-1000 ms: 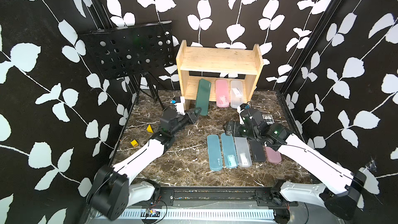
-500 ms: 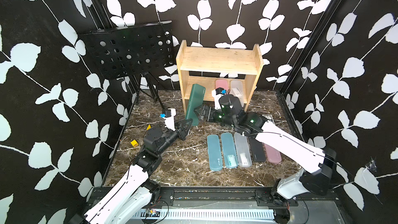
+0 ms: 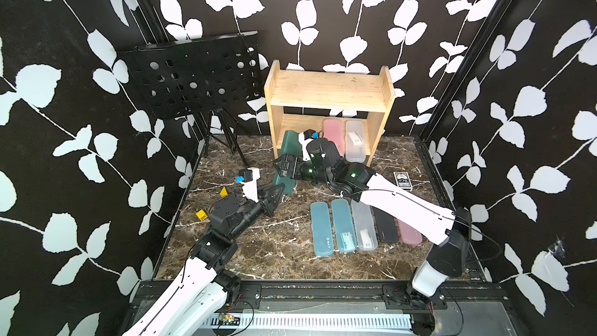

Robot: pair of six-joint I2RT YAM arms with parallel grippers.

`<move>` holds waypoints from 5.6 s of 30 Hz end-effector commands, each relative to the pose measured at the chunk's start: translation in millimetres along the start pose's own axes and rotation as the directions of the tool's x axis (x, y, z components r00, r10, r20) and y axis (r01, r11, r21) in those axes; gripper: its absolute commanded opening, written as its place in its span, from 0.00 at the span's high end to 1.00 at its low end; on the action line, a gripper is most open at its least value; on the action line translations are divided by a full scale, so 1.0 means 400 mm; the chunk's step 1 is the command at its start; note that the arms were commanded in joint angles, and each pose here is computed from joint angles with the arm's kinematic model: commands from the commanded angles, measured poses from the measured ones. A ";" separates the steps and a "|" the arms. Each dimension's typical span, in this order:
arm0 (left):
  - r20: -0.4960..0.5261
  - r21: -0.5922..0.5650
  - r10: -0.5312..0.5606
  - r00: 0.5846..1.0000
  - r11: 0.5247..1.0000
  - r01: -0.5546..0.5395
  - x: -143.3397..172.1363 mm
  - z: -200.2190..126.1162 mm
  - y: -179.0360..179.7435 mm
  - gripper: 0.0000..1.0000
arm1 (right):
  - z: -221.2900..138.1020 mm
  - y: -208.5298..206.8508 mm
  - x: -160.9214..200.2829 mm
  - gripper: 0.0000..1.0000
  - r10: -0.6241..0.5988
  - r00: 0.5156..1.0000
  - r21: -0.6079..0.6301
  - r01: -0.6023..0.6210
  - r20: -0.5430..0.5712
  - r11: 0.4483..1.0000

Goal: Remove the pencil cases from the shelf
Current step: Pick up the pencil case from the shelf, then place the pencil case at the center of the board, then pick up the pencil case from the shelf.

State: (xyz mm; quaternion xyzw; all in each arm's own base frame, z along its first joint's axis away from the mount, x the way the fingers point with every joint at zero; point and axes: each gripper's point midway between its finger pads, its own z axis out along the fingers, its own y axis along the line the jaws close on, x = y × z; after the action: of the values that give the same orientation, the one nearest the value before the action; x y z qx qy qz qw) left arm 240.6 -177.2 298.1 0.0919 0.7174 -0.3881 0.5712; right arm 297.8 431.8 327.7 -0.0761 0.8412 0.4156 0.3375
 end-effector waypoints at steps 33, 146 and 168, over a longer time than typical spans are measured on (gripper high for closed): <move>-0.060 -0.405 0.119 0.991 0.905 -0.133 -0.001 -0.062 0.168 0.01 | 0.063 -0.283 0.446 0.37 0.076 0.900 0.368 0.097 -0.429 0.925; -0.295 0.054 -0.346 0.890 0.924 0.377 0.087 0.480 -0.033 1.00 | -0.529 -0.461 -0.069 0.01 0.002 0.994 0.455 -0.053 0.112 0.889; -0.073 0.150 -0.072 0.995 0.985 0.083 0.001 0.100 -0.091 1.00 | -0.099 -0.033 -0.171 0.01 -0.033 0.997 -0.044 0.036 0.072 0.998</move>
State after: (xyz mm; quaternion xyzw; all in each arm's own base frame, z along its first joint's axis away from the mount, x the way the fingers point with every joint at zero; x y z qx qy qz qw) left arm 259.1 -229.4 301.5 0.1075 0.7233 -0.4507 0.5120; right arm 335.8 363.1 342.1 -0.0709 0.8510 0.3856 0.3495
